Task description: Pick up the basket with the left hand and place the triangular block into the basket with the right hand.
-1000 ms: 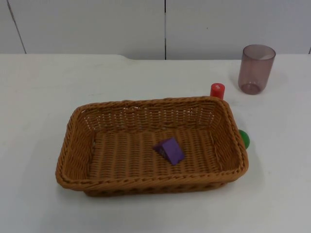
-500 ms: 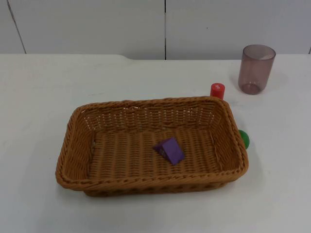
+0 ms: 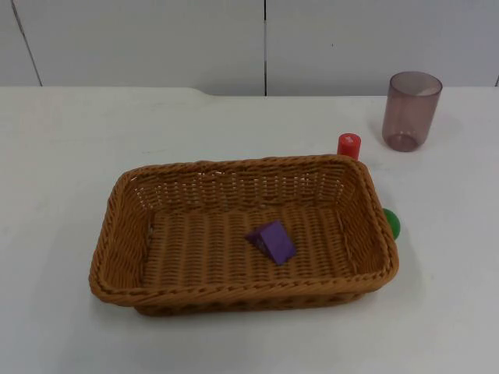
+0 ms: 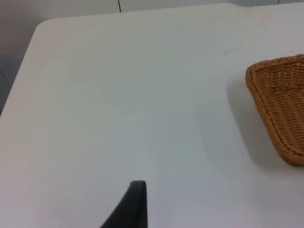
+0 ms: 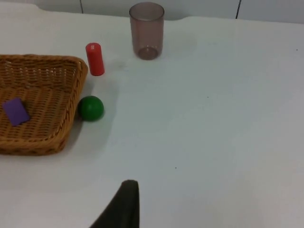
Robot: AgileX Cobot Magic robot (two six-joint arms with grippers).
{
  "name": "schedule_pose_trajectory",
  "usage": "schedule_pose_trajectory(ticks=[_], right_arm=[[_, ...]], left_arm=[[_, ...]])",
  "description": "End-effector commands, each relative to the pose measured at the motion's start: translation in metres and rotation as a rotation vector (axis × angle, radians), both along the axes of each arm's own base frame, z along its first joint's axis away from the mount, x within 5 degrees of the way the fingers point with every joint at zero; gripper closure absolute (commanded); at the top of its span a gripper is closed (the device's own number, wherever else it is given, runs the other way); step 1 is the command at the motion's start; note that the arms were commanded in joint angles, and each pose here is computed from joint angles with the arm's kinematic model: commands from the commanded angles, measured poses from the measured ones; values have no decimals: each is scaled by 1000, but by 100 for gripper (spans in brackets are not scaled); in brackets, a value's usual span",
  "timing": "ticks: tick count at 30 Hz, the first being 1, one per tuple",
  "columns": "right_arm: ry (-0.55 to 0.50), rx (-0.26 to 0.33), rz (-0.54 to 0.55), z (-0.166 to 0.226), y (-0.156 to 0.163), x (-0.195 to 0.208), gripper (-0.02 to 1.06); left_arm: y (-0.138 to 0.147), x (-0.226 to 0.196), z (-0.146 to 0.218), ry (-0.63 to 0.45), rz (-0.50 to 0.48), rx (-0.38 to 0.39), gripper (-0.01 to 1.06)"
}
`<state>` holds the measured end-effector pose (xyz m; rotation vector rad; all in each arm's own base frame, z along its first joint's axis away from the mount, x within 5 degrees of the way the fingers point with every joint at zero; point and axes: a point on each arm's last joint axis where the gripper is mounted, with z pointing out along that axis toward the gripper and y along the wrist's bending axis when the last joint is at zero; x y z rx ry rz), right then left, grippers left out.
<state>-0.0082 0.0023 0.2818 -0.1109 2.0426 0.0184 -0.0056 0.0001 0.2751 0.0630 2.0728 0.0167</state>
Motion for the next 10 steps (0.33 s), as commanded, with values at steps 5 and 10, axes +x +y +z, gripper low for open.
schedule_pose_trajectory(ticks=[5,10], right_arm=[[2,13,-33,-1,-2,1,0],[3,9,-40,-2,-3,1,0]], left_arm=[[0,1,-1,-9,-1,-9,0],[0,1,-1,-9,-1,-9,0]])
